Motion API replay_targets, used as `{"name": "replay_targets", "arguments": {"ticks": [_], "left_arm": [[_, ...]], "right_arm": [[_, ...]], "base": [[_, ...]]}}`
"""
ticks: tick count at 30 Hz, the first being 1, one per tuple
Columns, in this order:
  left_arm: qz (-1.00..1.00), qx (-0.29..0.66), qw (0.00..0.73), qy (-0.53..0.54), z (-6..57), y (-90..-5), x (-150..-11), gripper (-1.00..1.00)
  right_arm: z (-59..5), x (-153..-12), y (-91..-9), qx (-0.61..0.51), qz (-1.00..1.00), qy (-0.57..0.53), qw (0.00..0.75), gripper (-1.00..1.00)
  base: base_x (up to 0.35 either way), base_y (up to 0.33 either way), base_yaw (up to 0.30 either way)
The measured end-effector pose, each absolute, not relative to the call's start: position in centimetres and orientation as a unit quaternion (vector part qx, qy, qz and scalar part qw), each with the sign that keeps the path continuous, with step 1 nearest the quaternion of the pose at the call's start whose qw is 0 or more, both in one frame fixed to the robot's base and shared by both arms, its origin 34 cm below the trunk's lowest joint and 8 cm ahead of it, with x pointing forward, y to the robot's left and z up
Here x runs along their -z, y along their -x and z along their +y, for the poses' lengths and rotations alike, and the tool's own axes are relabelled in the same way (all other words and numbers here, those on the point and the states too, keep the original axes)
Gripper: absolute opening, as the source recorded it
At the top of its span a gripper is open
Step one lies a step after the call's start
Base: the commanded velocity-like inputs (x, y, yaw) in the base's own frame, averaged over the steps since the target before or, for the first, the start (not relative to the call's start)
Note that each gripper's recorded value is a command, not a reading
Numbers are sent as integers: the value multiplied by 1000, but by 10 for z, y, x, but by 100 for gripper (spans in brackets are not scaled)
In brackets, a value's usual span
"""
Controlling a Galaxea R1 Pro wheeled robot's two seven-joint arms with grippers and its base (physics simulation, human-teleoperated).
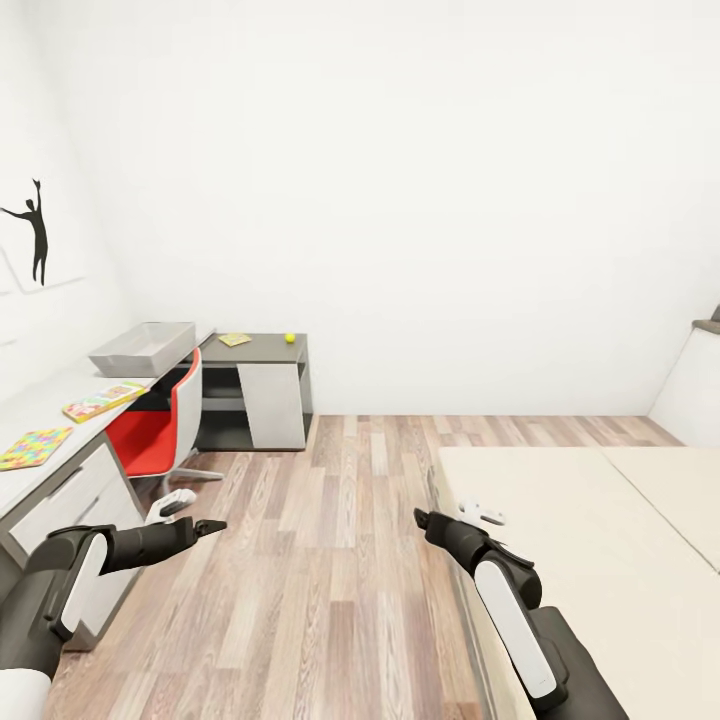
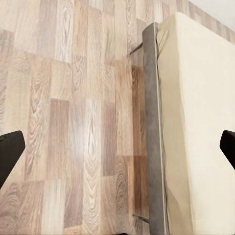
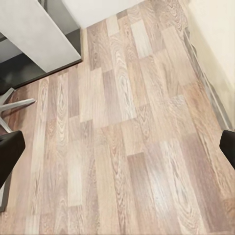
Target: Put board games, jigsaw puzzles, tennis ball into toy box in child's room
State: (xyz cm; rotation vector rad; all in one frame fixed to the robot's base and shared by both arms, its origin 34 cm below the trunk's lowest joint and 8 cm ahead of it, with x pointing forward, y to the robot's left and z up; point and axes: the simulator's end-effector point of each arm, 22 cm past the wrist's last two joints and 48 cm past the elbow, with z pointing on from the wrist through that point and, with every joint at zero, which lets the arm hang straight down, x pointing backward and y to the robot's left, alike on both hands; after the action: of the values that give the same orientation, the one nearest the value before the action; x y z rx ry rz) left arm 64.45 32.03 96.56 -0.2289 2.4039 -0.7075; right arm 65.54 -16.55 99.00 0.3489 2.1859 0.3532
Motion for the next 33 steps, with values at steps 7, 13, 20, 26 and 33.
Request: {"name": "replay_targets", "arguments": {"ticks": [7,13,20,26,33], "left_arm": [[909,268,308,86,319,-645,-966,100],[909,269,307,86,318,-645,-965,100],[909,269,307,86,317,-645,-965,100],[909,270,307,86,317,-645,-965,100],[909,270,307,86,317,-645,-965,100]], "right_arm": [[-165,-990,-655,-142,878,-140,435,100],[-166,-990,-655,-142,878,-140,435,100],[-166,-990,-655,-142,878,-140,435,100],[-165,-990,-655,-142,878,-140,435,100],[-165,-990,-655,-142,878,-140,435,100]], "base": [[0,-97,0],[0,-149,0],[0,-55,0],[-14,-14,0],[-8,-18,0]]}}
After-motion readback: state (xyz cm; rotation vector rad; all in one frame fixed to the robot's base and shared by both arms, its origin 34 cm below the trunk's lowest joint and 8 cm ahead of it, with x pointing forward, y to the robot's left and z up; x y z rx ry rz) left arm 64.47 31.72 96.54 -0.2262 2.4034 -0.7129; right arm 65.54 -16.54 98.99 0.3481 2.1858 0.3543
